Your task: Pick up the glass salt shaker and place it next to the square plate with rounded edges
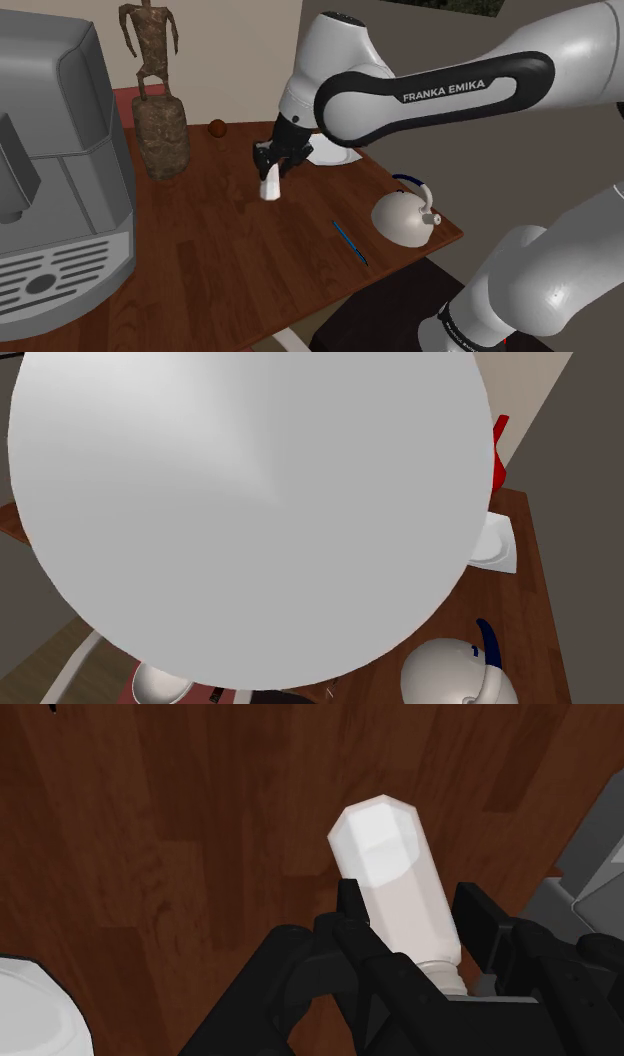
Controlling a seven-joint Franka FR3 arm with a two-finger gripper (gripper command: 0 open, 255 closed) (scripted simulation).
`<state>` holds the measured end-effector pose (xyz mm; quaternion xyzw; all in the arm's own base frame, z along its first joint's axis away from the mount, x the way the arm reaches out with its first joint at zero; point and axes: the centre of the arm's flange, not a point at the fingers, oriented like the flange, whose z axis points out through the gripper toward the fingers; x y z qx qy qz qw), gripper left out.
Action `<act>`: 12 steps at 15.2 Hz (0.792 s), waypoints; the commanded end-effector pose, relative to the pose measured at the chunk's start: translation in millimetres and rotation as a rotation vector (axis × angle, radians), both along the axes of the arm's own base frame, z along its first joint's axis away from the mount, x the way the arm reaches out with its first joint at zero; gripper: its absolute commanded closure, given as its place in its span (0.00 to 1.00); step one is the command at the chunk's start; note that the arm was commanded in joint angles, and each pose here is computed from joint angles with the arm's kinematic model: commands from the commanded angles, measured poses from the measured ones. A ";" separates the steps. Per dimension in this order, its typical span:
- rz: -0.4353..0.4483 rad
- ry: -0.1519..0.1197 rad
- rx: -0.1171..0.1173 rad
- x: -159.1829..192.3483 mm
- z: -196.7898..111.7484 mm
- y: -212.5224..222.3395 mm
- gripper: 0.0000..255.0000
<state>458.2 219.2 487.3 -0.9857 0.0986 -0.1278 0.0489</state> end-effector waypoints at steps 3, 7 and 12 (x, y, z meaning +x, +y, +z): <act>0.000 0.000 0.000 -0.2 21.0 -0.8 1.00; 0.000 0.000 0.000 5.7 27.3 -26.5 1.00; 0.000 0.000 0.000 20.6 27.6 -90.9 1.00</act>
